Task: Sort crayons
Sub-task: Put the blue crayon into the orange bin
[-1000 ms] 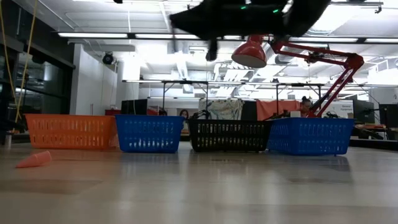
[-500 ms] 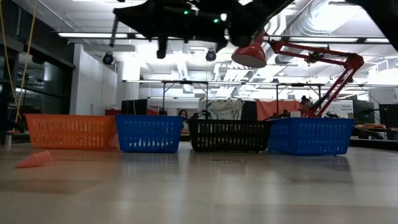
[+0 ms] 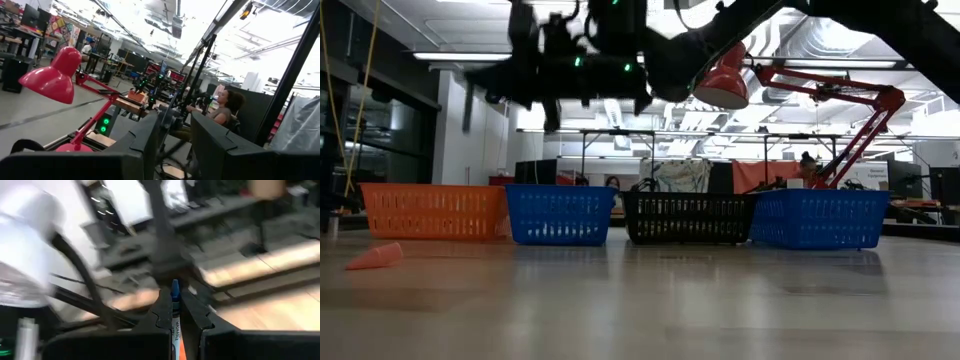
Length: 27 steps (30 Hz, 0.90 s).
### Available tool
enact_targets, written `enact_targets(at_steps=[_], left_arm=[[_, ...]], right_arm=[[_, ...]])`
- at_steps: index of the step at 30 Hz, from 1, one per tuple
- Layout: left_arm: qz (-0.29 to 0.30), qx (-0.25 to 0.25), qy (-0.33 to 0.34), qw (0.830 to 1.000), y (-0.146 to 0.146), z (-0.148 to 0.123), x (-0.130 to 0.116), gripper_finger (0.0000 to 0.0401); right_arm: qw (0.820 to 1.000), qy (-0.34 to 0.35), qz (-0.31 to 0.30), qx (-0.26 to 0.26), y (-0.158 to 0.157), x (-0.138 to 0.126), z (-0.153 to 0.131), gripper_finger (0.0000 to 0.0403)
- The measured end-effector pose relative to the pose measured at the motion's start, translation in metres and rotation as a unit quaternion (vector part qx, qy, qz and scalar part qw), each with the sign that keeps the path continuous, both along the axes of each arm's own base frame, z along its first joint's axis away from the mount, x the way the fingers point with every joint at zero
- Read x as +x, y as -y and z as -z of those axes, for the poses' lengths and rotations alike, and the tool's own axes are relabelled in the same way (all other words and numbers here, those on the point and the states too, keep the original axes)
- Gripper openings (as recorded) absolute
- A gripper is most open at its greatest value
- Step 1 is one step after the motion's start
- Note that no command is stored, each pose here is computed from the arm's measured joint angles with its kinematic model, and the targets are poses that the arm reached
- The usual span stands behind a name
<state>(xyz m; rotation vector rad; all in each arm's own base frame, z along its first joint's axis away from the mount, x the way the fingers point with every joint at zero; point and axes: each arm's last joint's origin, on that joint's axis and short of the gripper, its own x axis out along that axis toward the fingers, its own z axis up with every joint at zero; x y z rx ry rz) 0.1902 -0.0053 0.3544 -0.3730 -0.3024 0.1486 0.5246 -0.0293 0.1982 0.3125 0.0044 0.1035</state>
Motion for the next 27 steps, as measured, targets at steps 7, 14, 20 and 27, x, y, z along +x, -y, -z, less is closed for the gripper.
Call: enact_targets(at_steps=[7,14,20,27], left_arm=[[0.0,0.0,0.0,1.0,0.0,0.0,0.0,0.0102],[0.0,0.0,0.0,1.0,0.0,0.0,0.0,0.0102],[-0.003,-0.001,0.0,1.0,0.0,0.0,0.0,0.0102],[-0.004,-0.001,0.0,1.0,0.0,0.0,0.0,0.0102]], right_arm=[[0.995,-0.081,0.053,-0.001,0.003,-0.001,0.017,0.0001],[0.995,-0.082,0.052,0.002,0.003,-0.001,0.016,0.0031],[0.995,-0.081,0.052,0.002,0.003,-0.001,0.016,0.0136],[0.993,-0.113,0.023,-0.005,0.019,-0.013,-0.012,0.0212]])
